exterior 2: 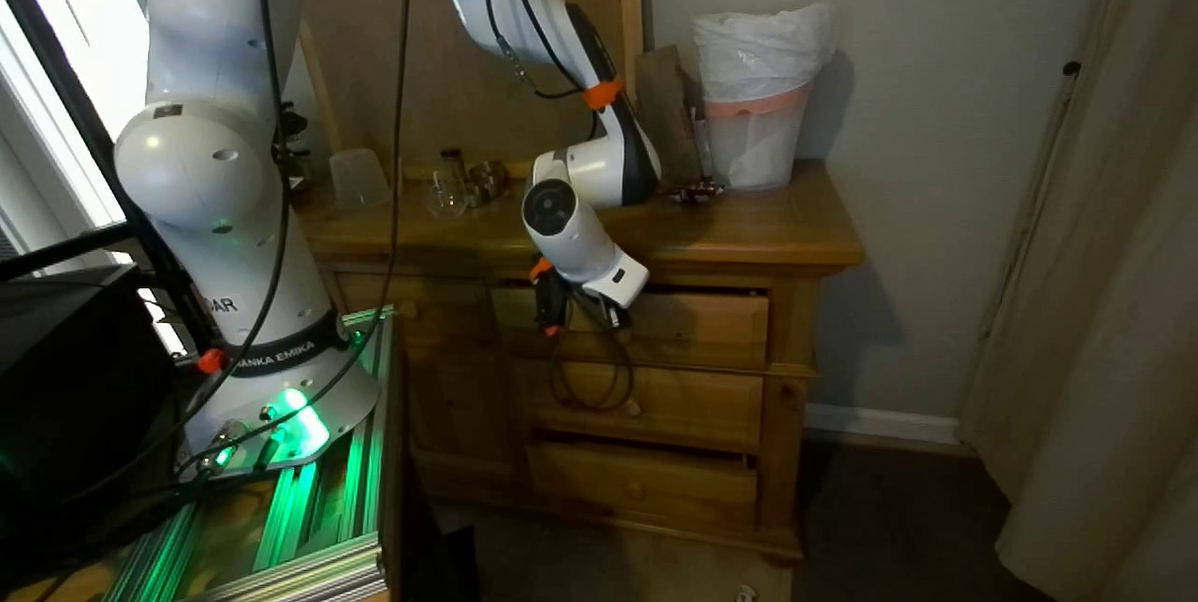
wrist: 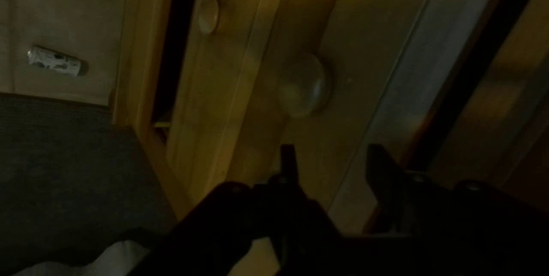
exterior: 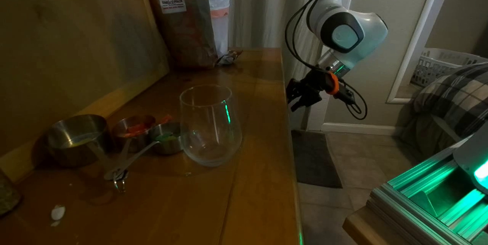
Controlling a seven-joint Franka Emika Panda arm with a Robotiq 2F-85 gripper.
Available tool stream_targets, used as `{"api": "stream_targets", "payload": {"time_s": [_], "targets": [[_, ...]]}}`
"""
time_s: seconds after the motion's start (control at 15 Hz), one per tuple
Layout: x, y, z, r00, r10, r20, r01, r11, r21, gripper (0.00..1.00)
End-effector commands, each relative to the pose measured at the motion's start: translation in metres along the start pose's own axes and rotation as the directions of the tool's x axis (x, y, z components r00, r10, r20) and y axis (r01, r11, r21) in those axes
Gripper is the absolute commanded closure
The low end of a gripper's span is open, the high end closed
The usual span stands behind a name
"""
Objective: Open the top drawer and put the folk inside then close the drawer
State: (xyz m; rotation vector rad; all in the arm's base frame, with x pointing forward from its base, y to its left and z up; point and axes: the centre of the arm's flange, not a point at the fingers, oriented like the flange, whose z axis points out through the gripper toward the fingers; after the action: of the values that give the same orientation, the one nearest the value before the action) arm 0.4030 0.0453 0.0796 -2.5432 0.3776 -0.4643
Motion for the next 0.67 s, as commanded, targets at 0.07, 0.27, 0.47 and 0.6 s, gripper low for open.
{"api": "stream_targets", "payload": {"time_s": [0.07,0.27,0.47,0.6], "targets": [[0.018,-0.006,-0.041,0.998,-0.021,-0.063,0.015,0.995,-0.102,0.16],[0.025,-0.013,-0.073,0.996,-0.037,-0.075,0.027,0.991,-0.128,0.00],[0.026,-0.023,-0.109,0.992,-0.090,-0.084,0.076,0.985,-0.156,0.00],[0.023,-0.034,-0.134,0.989,-0.129,-0.069,0.114,0.976,-0.184,0.00]]}}
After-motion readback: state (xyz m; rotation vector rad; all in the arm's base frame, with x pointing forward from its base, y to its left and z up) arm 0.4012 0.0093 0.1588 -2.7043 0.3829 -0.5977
